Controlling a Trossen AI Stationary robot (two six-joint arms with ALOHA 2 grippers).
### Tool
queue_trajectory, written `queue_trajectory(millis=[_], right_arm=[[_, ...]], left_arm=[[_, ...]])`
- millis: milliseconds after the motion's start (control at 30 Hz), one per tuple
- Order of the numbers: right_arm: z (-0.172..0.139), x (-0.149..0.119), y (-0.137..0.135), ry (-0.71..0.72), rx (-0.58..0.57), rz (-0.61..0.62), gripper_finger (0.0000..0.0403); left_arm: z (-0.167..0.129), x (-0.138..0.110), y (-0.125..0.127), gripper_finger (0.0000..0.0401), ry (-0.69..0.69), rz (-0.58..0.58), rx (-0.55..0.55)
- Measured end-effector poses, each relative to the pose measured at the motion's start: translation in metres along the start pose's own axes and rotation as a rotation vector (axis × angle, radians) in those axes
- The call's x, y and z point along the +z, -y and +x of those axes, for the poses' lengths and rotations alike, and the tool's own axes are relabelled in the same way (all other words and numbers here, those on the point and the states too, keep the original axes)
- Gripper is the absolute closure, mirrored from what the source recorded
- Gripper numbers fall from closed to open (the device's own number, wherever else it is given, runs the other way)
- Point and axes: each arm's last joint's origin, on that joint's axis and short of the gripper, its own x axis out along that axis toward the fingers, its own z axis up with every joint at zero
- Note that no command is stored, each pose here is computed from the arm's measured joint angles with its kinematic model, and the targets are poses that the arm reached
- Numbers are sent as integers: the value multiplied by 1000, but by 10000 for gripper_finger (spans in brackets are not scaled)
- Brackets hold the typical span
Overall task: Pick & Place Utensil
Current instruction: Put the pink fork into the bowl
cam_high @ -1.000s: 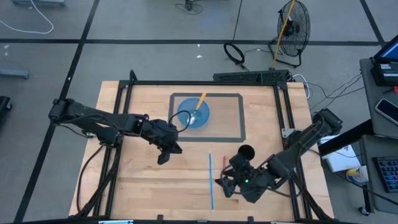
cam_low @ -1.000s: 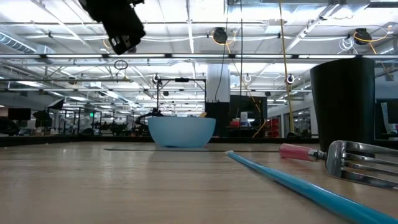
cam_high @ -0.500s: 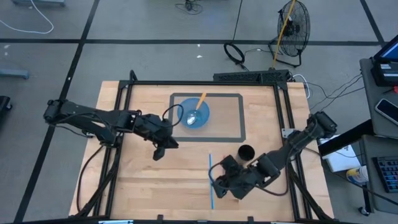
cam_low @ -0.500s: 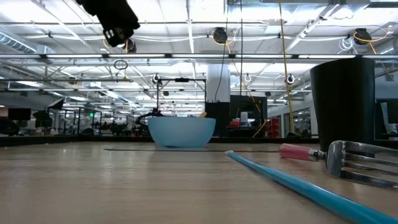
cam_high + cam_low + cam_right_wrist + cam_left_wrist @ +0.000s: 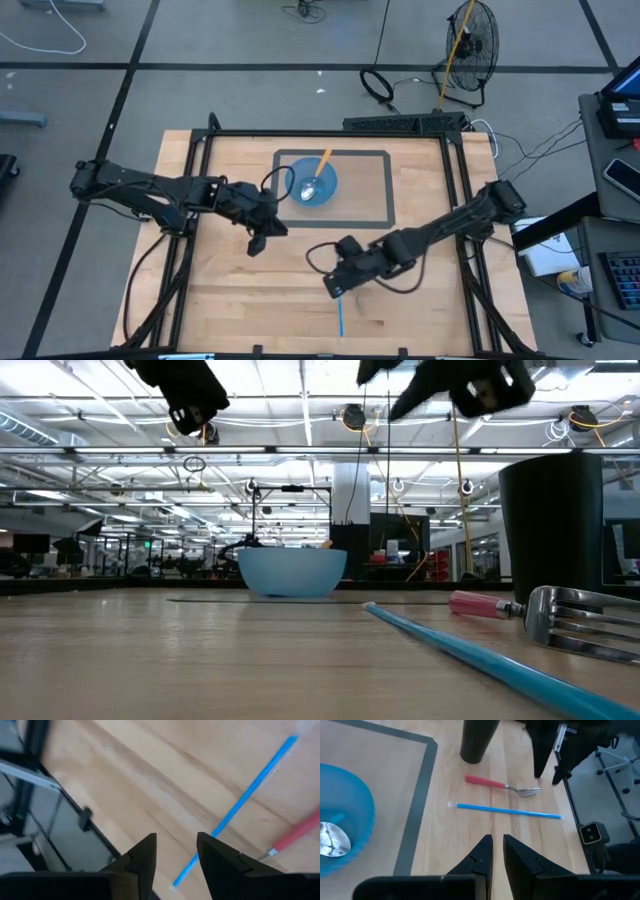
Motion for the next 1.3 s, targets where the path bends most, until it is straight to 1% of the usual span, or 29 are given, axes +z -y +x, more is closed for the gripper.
queue_trajectory(millis=[100, 233, 333, 500, 567, 700, 800, 967, 1133, 1233, 1300], right_arm=[[6, 2, 4, -27, -41, 16, 269], [4, 3, 15, -40, -148, 67, 269], [6, 5, 20, -43, -194, 70, 269], [20, 7, 22, -95, -212, 47, 269], [26, 6, 23, -95, -219, 78, 269], [27, -6, 24, -71, -254, 134, 269], [25, -16, 20, -44, -232, 177, 272], [24, -34, 18, -6, -239, 250, 288], [38, -48, 20, -12, -268, 295, 314], [46, -53, 18, -17, -238, 308, 327], [52, -55, 18, -25, -242, 308, 334]], left_arm=[[0, 0, -2, 356, -8, -4, 8], [0, 0, -3, 356, -8, -6, 14], [-1, 0, -5, 356, -4, -5, 22], [-1, 2, -10, 356, 3, -15, 41], [-1, 1, -10, 357, 1, -16, 43], [-1, 1, -10, 357, -4, -24, 44], [-1, 1, -10, 357, -8, -22, 46], [-1, 1, -11, 356, -2, -13, 62], [-1, 1, -11, 356, -2, -2, 64], [-1, 1, -11, 356, -5, -1, 65], [-1, 1, -11, 357, -5, -1, 65]])
